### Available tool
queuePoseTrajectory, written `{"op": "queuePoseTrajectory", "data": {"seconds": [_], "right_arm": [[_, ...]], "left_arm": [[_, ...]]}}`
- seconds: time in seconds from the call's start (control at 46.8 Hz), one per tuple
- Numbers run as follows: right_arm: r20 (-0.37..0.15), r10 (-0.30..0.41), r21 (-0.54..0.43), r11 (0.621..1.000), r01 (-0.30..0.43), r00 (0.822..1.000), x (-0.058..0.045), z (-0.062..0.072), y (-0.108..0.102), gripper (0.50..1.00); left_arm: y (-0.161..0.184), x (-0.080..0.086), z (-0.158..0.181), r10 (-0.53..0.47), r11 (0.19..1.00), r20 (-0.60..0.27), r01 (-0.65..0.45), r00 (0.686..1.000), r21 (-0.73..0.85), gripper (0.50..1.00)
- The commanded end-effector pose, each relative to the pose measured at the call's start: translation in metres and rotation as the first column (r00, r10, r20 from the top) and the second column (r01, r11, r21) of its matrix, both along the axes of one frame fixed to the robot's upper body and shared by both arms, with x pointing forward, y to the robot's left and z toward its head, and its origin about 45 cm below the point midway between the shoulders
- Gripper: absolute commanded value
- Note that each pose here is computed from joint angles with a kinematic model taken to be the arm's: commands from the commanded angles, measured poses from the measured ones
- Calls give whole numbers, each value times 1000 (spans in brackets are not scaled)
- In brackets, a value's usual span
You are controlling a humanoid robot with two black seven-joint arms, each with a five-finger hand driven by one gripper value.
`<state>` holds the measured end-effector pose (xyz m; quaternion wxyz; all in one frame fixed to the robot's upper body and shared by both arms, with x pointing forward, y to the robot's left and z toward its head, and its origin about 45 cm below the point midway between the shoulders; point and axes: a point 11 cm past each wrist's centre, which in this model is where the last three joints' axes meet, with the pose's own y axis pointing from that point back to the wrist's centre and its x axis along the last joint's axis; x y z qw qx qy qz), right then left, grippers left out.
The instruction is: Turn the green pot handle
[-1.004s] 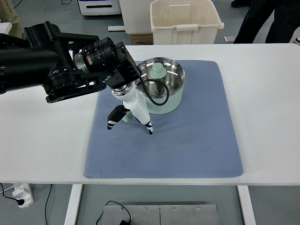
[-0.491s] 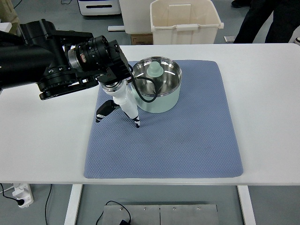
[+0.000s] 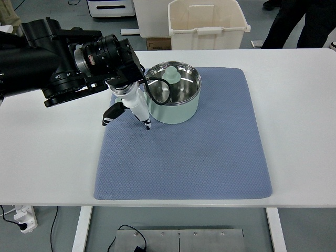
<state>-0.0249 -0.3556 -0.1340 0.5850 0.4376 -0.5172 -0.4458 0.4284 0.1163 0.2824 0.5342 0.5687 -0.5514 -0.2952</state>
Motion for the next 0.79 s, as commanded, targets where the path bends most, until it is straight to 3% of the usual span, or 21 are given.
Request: {"op": "queuePoseTrajectory", "data": {"seconds": [0.0, 0.171, 0.491, 0.598, 0.769], "right_arm": [[0, 0, 0, 1000, 0, 1000, 0, 0, 0, 1000], [0, 0, 0, 1000, 0, 1000, 0, 0, 0, 1000], [0, 0, 0, 1000, 0, 1000, 0, 0, 0, 1000], [0, 0, 0, 1000, 0, 1000, 0, 0, 0, 1000], [0, 0, 0, 1000, 0, 1000, 0, 0, 0, 1000]], "left_arm": [[0, 2, 1, 4, 1000, 14, -4, 1000, 3, 1000], [4, 9, 4, 25, 1000, 55, -25, 998, 11, 1000], [4, 9, 2, 31, 999, 55, -31, 998, 5, 1000], [0, 3, 0, 15, 1000, 33, -15, 999, 2, 1000], [-12, -30, -13, -79, 997, -83, 79, 993, -10, 1000]]}}
